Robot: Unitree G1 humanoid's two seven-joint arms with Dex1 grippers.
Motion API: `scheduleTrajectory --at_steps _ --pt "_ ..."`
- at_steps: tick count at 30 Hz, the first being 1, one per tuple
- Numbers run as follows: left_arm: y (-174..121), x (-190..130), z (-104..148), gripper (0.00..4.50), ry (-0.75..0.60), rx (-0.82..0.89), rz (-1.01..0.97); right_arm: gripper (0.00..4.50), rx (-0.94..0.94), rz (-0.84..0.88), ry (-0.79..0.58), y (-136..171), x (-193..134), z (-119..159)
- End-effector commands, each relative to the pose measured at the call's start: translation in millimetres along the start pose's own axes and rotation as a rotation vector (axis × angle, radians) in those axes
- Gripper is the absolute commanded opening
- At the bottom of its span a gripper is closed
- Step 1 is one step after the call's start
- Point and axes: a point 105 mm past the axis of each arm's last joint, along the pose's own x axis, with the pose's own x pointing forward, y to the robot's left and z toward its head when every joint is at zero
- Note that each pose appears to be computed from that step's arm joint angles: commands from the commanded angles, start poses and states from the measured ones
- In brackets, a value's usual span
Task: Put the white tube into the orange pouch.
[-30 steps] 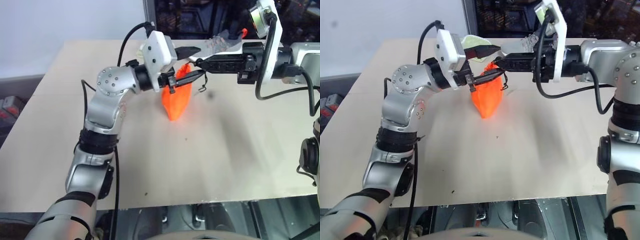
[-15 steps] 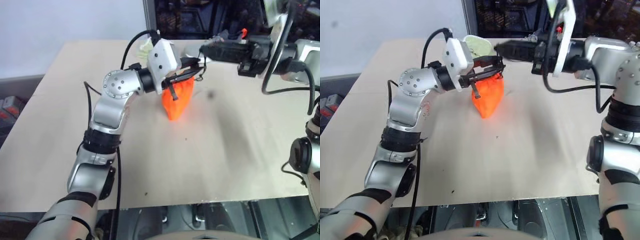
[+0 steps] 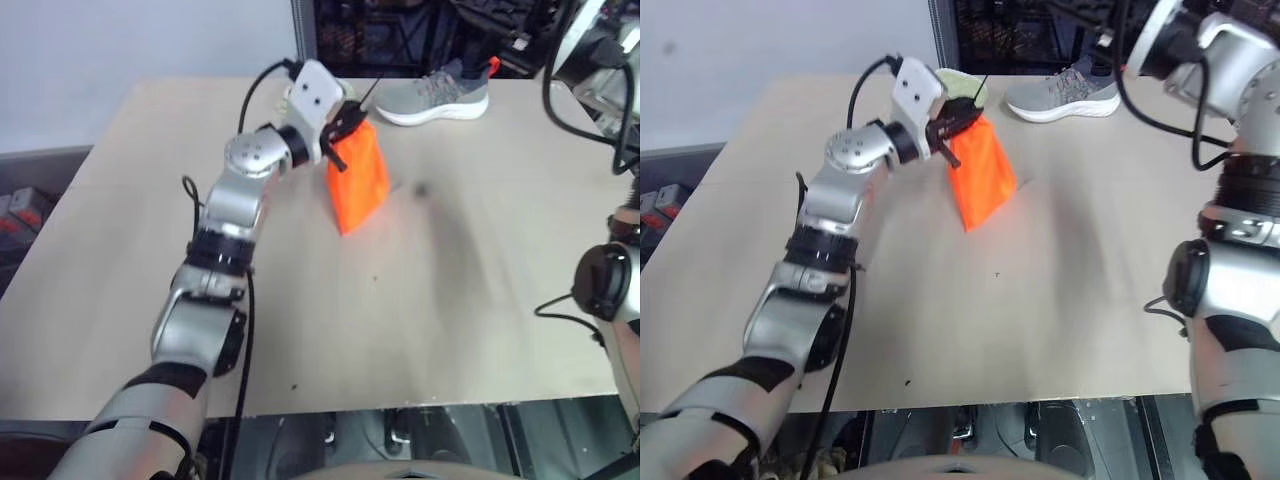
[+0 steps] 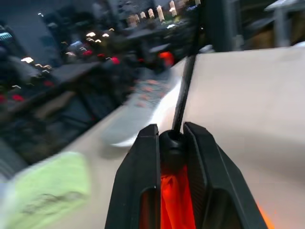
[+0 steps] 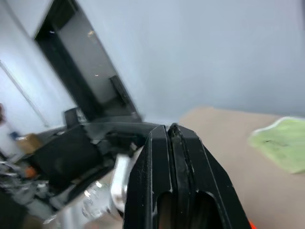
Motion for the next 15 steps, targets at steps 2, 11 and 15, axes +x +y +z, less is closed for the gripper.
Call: scheduleTrajectory --at_steps 2,11,15 --pt "-25.2 8.5 -7.6 0.21 0.014 0.089 -0.126 0.0 -0.153 -0.079 -0.024 5.7 -50.0 7.8" --pt "-174.9 17.4 -26.9 0.21 -0.027 -0.055 -0.481 0.0 -0.145 -0.507 0.268 -35.9 -137.8 -117.6" --pt "-194.3 -4.6 -20.4 1.62 -0.033 -0.239 -0.615 0.55 -0.213 -0.531 0.393 -29.6 -147.1 -161.2"
